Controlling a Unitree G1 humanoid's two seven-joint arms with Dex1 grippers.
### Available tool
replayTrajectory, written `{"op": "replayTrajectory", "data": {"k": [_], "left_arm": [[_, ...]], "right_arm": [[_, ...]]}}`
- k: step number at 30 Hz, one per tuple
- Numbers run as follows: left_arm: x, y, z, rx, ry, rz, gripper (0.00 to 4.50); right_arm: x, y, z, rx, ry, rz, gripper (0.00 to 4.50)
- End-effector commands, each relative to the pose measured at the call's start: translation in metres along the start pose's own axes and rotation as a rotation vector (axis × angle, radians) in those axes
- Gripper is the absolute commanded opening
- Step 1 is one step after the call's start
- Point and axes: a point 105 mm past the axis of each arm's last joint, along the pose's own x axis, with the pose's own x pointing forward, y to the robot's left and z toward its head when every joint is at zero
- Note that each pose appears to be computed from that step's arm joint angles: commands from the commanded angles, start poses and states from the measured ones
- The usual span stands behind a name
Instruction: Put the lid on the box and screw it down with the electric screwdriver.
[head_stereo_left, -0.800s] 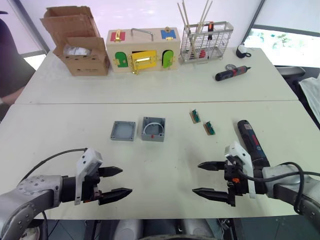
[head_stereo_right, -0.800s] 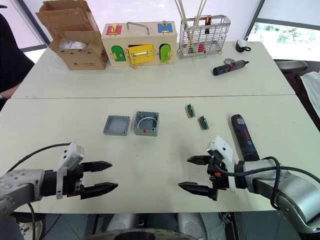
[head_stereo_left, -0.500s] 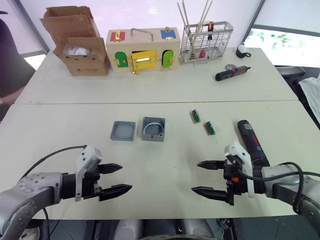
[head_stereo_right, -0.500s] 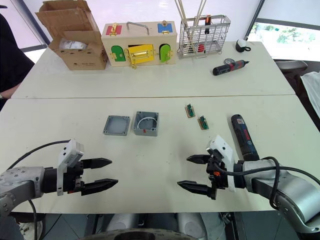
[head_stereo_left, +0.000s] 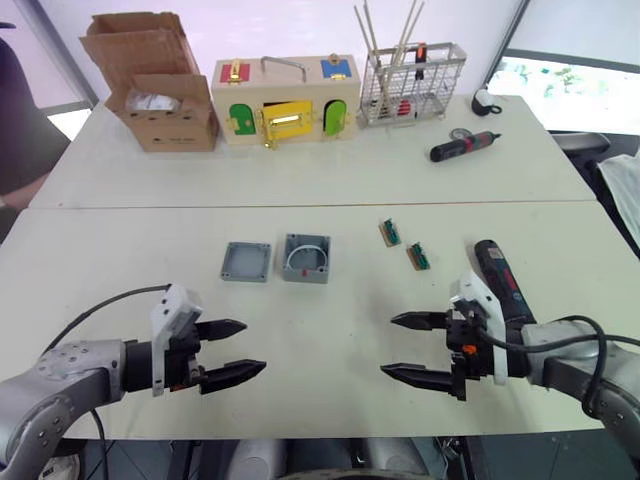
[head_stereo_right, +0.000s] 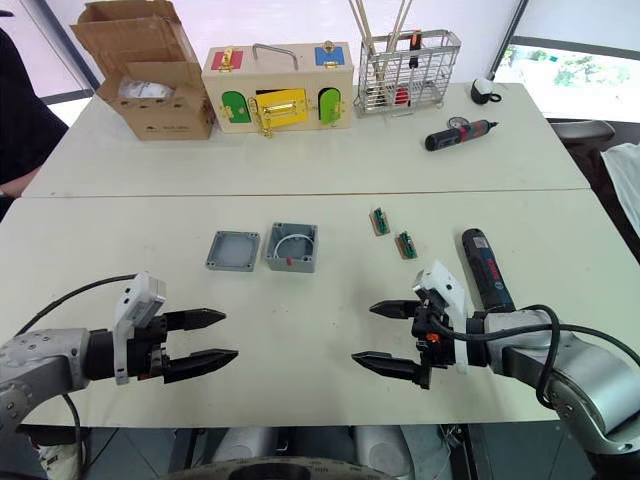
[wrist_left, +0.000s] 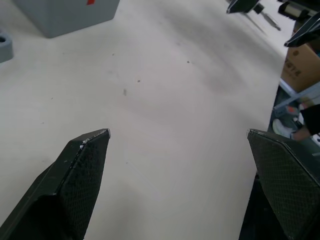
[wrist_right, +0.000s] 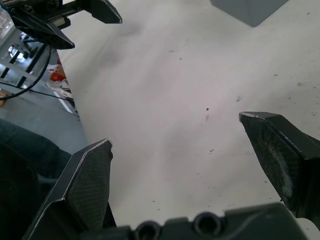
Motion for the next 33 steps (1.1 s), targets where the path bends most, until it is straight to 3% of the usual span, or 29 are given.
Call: {"op": "replayTrajectory", "data": {"k": [1,4,6,9,13,15,25,33], "left_arm": [[-0.002,0.017,0.001,0.073,0.046,0.112,4.50],[-0.004,0.040,0.012,0.153,0.085,0.207,4.50],[-0.006,0.047,0.024,0.230,0.115,0.190,4.50],[-0.007,0.051,0.051,0.315,0.175,0.125,4.50],[0.015,0.048,0.102,0.522,0.209,-0.017,4.50],[0.027,0.045,0.111,0.591,0.233,-0.086,4.50],[0.096,0.034,0.120,0.791,0.321,-0.292,4.50],[0.110,0.047,0.108,0.838,0.379,-0.300,4.50]], "right_arm": [[-0.002,0.004,0.006,-0.024,-0.007,0.010,4.48],[-0.004,0.004,0.009,-0.004,-0.005,0.005,4.48],[-0.004,0.004,0.015,-0.009,-0.006,0.002,4.48],[-0.004,0.003,0.031,-0.030,-0.038,0.003,4.48],[0.004,0.004,0.050,-0.095,-0.055,-0.008,4.48],[0.007,0.003,0.051,-0.119,-0.036,-0.024,4.48],[0.018,-0.004,0.047,-0.098,-0.068,-0.104,4.48],[0.017,-0.006,0.048,-0.105,-0.093,-0.167,4.48]]}}
